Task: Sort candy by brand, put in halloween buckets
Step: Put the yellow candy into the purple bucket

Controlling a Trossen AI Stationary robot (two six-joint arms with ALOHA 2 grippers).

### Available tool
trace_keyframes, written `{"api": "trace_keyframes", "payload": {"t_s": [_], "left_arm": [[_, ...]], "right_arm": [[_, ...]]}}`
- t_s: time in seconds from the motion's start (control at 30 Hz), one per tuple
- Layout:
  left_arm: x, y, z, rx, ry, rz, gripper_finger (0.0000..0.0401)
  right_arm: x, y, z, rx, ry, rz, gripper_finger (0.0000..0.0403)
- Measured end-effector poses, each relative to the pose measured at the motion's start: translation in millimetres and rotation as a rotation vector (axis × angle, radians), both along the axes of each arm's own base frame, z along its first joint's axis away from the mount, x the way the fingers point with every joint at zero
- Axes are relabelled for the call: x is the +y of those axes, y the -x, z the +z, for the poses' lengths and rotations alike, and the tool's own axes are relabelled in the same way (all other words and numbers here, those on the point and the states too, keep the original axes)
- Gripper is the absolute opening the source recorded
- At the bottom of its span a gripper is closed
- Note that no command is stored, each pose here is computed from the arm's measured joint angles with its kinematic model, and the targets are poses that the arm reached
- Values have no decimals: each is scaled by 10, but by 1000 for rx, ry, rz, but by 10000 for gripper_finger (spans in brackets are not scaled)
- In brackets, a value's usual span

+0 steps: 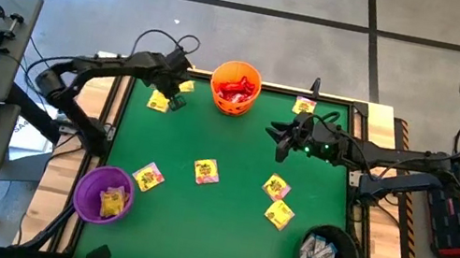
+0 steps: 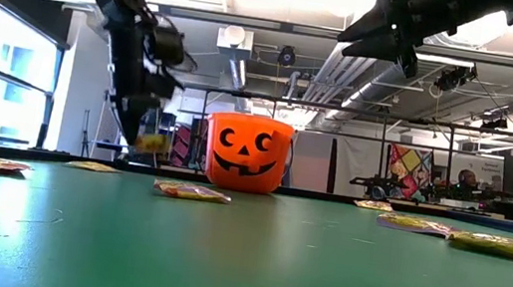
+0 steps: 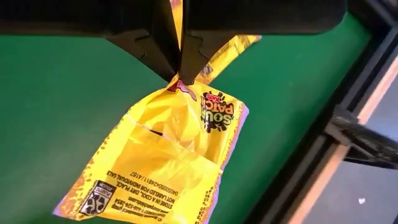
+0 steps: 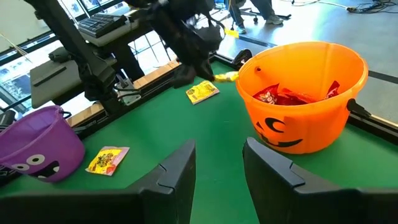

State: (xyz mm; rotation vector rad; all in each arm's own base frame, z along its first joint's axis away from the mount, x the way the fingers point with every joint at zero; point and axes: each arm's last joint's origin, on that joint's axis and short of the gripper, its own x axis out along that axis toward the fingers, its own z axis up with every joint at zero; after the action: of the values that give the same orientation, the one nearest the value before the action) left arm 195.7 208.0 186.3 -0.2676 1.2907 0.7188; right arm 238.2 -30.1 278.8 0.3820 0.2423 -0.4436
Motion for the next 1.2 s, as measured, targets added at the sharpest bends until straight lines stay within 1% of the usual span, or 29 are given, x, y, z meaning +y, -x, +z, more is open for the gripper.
{"api": "trace_keyframes", "payload": {"t_s": [0.1, 0.23, 0.4, 0.57, 0.7, 0.77, 0.9, 0.97, 1.2], "left_arm": [[-116, 48, 187, -32, -10, -20, 0], [-370, 123, 461, -72, -10, -77, 0], [-825, 255, 810, -149, -13, -167, 0], [-1292, 467, 1054, -234, 14, -186, 0], [-1580, 611, 1163, -282, 70, -176, 0], [-1690, 646, 1250, -292, 91, -184, 0], [-1889, 652, 1465, -334, 129, -250, 0], [-1991, 660, 1564, -350, 174, -290, 0], [-2331, 787, 1715, -261, 380, -387, 0]], "right_arm": [[0, 0, 0, 2, 3, 1, 122], [0, 0, 0, 2, 5, 2, 122], [0, 1, 0, 2, 6, 2, 122], [0, 1, 0, 12, 28, 10, 122], [0, 1, 0, 15, 35, 12, 122], [0, 1, 0, 17, 40, 14, 122], [0, 1, 0, 25, 59, 21, 122], [0, 1, 0, 25, 58, 21, 122], [0, 2, -2, 26, 54, 19, 122]]}}
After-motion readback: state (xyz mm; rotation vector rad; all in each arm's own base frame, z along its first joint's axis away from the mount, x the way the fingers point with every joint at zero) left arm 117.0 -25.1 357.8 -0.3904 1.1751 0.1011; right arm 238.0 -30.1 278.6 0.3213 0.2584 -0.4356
